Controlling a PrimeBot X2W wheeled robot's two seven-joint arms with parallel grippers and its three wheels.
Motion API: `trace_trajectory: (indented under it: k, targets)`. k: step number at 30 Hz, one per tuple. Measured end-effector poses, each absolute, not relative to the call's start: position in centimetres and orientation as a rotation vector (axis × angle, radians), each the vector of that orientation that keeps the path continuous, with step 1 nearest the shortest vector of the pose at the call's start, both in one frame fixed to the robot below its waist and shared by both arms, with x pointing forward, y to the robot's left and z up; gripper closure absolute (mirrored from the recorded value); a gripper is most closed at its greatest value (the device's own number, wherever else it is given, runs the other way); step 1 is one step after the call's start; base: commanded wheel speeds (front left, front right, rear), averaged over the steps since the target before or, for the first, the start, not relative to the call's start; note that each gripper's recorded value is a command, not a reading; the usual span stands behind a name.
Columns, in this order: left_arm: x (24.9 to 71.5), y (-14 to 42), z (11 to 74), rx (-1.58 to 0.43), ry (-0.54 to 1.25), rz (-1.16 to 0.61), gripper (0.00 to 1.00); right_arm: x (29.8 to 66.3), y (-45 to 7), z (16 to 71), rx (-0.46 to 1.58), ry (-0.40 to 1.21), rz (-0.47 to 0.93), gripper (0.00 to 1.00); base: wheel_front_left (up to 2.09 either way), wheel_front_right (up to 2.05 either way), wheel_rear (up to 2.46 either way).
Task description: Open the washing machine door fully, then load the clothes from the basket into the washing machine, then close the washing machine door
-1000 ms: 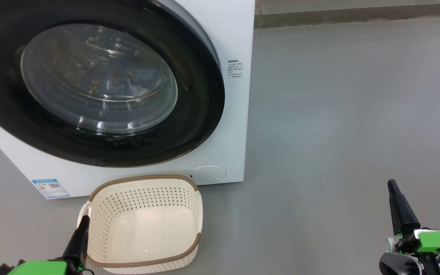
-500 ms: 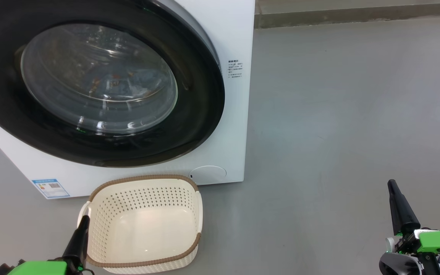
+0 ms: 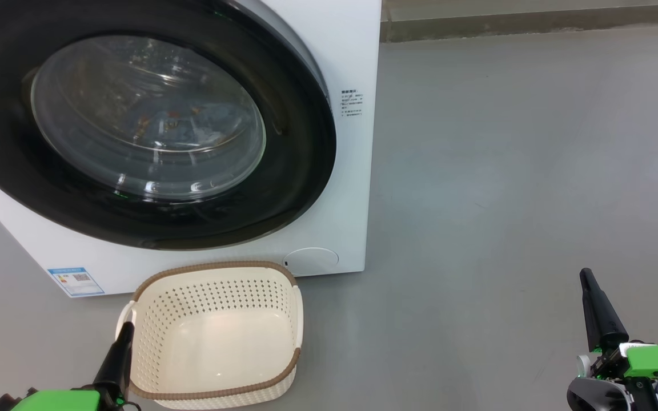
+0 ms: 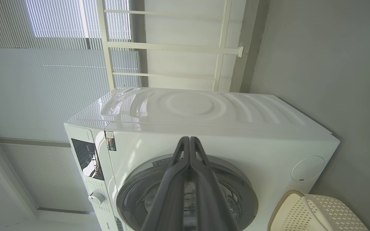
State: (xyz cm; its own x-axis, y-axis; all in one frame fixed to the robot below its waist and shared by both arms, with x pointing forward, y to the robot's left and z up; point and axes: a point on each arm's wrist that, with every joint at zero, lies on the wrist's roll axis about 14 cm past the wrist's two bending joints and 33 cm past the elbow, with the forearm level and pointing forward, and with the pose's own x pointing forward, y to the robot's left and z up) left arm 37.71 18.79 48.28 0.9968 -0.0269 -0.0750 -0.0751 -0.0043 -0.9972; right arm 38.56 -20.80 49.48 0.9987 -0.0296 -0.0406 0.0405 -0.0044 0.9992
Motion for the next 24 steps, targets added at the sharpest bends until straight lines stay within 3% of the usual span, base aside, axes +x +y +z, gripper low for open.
trace_trajectory:
  k: [24]
  targets:
    - [37.71,18.74,48.27,-1.578,0.08,0.038,1.0,38.56,-20.77,49.47,1.576,0.008,-0.056,1.0,0.0,0.0,0.0]
